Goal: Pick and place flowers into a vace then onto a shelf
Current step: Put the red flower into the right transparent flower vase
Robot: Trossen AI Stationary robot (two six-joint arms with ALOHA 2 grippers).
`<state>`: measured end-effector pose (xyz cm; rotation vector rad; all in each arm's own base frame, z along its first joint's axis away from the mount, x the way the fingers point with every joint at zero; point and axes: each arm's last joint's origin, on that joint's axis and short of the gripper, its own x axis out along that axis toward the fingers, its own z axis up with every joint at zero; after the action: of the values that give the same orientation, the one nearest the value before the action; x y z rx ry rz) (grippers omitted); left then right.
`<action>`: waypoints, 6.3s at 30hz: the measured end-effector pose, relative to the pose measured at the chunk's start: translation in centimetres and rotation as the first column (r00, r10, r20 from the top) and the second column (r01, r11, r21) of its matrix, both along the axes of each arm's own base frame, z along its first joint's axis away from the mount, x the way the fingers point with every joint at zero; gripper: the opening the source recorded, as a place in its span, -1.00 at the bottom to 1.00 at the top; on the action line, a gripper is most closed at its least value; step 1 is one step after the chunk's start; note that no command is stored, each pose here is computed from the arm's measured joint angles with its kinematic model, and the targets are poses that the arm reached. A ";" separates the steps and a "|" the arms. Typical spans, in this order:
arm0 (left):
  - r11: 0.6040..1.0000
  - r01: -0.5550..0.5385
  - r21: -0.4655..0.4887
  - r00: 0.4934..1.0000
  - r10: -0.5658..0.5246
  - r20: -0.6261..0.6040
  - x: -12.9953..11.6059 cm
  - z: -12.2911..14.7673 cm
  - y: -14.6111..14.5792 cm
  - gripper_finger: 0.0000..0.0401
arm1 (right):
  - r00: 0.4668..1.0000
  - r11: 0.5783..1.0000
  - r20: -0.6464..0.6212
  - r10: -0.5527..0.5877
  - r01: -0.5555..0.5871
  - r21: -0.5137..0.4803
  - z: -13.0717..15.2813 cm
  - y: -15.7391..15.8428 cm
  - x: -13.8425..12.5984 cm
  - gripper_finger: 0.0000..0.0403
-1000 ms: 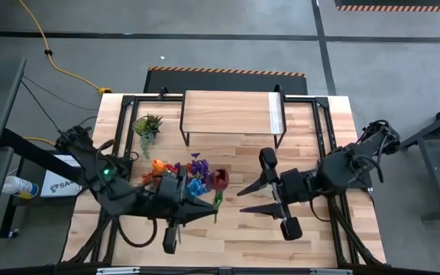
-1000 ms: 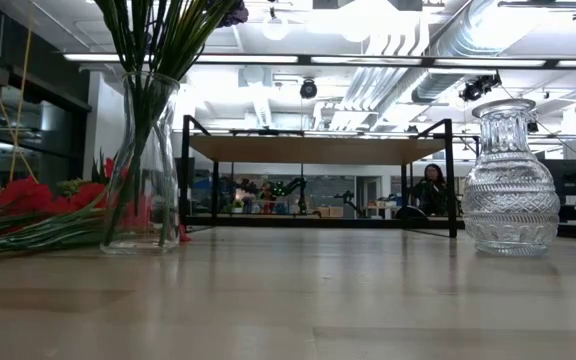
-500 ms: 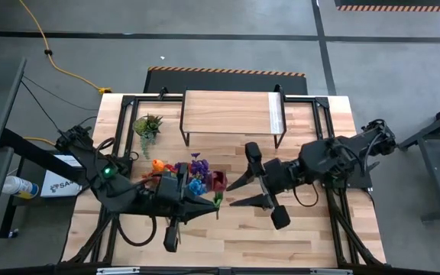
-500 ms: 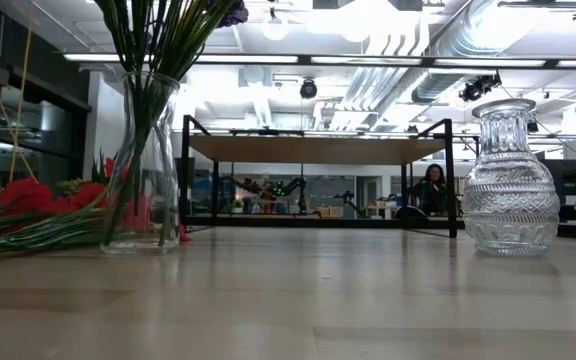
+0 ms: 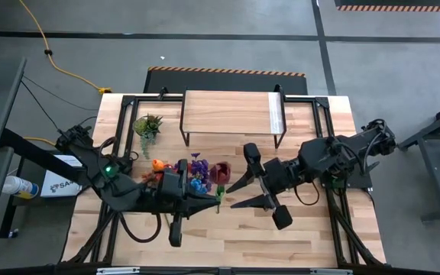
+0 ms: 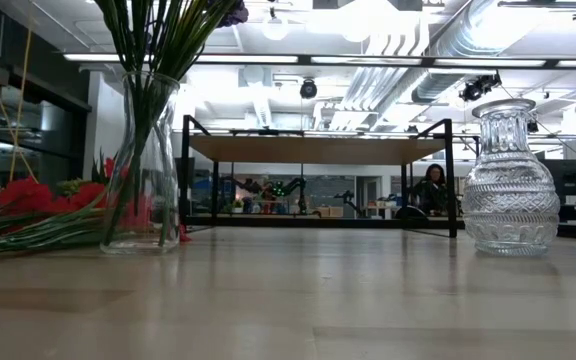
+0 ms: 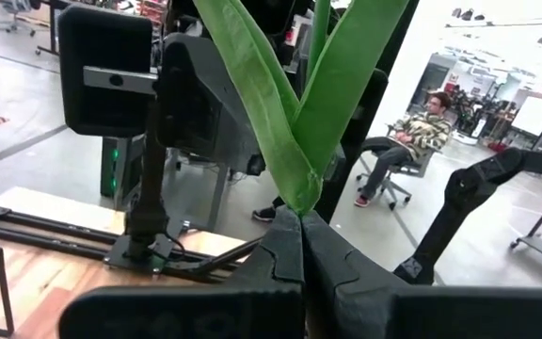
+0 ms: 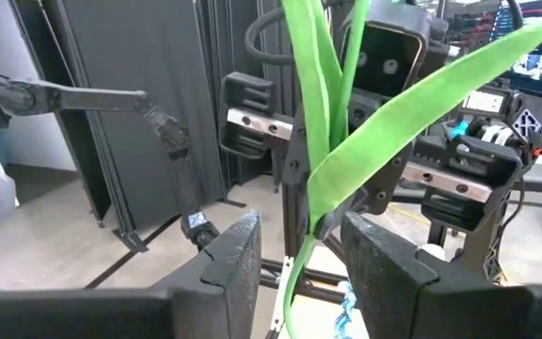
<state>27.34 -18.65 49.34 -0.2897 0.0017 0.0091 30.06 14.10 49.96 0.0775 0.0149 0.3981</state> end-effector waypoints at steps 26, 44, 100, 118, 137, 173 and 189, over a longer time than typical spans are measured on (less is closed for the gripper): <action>1.000 0.027 0.015 0.999 -0.028 0.031 1.3 0.0 0.7 -0.89 | 0.999 0.999 0.022 -0.045 0.045 0.002 0.2 -1.0 0.5 -0.30; 1.000 -0.001 0.032 1.000 0.000 0.025 1.2 0.0 0.8 -0.89 | 1.000 0.999 0.006 -0.002 0.002 0.035 -0.4 -0.9 1.5 -0.30; 0.999 -0.019 0.027 1.000 0.019 -0.003 2.3 -0.6 1.6 -0.89 | 0.999 0.999 0.029 0.017 -0.019 0.040 -0.4 -0.5 1.7 -0.89; 0.998 -0.040 0.045 0.999 0.041 -0.020 2.1 -0.7 1.8 -0.89 | 1.000 0.999 0.018 -0.004 0.003 0.036 -0.4 -0.6 1.6 -0.72; 0.996 -0.066 0.065 0.998 0.065 0.013 1.7 0.0 2.1 -0.89 | 1.000 0.999 0.013 -0.017 0.016 0.036 -0.3 -1.2 1.7 -0.42; 0.996 -0.061 0.069 0.998 0.061 -0.004 1.6 -0.1 2.2 -0.82 | 0.998 0.997 -0.009 -0.062 0.063 0.040 -0.1 -2.6 1.4 -0.97; 0.999 -0.024 0.046 1.000 0.024 0.021 0.6 0.8 2.7 -0.16 | 0.981 0.981 0.003 -0.192 0.192 0.030 1.8 -4.2 -1.9 -0.98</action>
<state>27.94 -15.98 50.13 -0.2437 -0.0223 0.0300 28.12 9.94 51.73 0.1065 -0.0040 0.2053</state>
